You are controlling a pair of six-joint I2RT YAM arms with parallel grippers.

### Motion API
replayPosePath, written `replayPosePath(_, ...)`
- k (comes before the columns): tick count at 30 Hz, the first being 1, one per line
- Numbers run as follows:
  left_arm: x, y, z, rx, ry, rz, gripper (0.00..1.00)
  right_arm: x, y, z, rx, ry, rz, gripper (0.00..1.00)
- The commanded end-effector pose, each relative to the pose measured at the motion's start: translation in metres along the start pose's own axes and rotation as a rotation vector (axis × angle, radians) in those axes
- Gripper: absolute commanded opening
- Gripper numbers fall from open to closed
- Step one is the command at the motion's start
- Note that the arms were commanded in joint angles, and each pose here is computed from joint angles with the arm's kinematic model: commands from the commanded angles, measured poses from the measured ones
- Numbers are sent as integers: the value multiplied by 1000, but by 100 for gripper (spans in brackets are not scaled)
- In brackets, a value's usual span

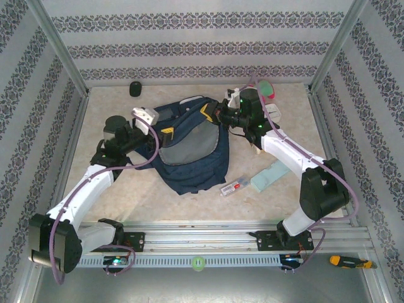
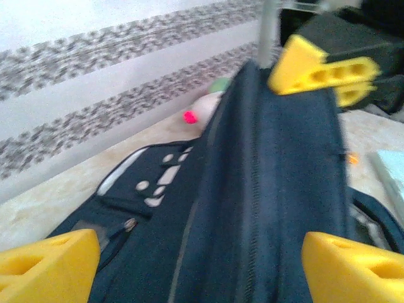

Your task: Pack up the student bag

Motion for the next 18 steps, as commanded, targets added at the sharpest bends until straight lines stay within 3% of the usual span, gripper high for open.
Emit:
replayPosePath(1, 14, 5, -24, -143, 152, -15, 85, 5, -12, 38, 75, -127, -74, 0)
replayPosePath(8, 4, 29, -36, -187, 266, 69, 90, -7, 5, 34, 54, -133, -46, 0)
replayPosePath(15, -15, 57, -37, -190, 273, 165, 89, -8, 9, 40, 55, -142, -56, 0)
replayPosePath(16, -17, 60, -30, -139, 264, 172, 78, -7, 10, 41, 57, -143, -56, 0)
replayPosePath(17, -17, 63, -19, -62, 243, 174, 56, -7, 10, 42, 58, -144, -53, 0)
replayPosePath(18, -17, 63, -9, 3, 232, 183, 41, -7, 9, 42, 54, -147, -51, 0)
Point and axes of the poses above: each hand's point on the last joint's axis, 136 mm out from that joint toward the fingers, its own y axis out along the fingers, its own z axis along the line the jaws close on, x = y × z, the point moved 3 cm from there along -y, back along the fingers, and after that the axes turned 5 degrees about -y, right-handed, at the moved point
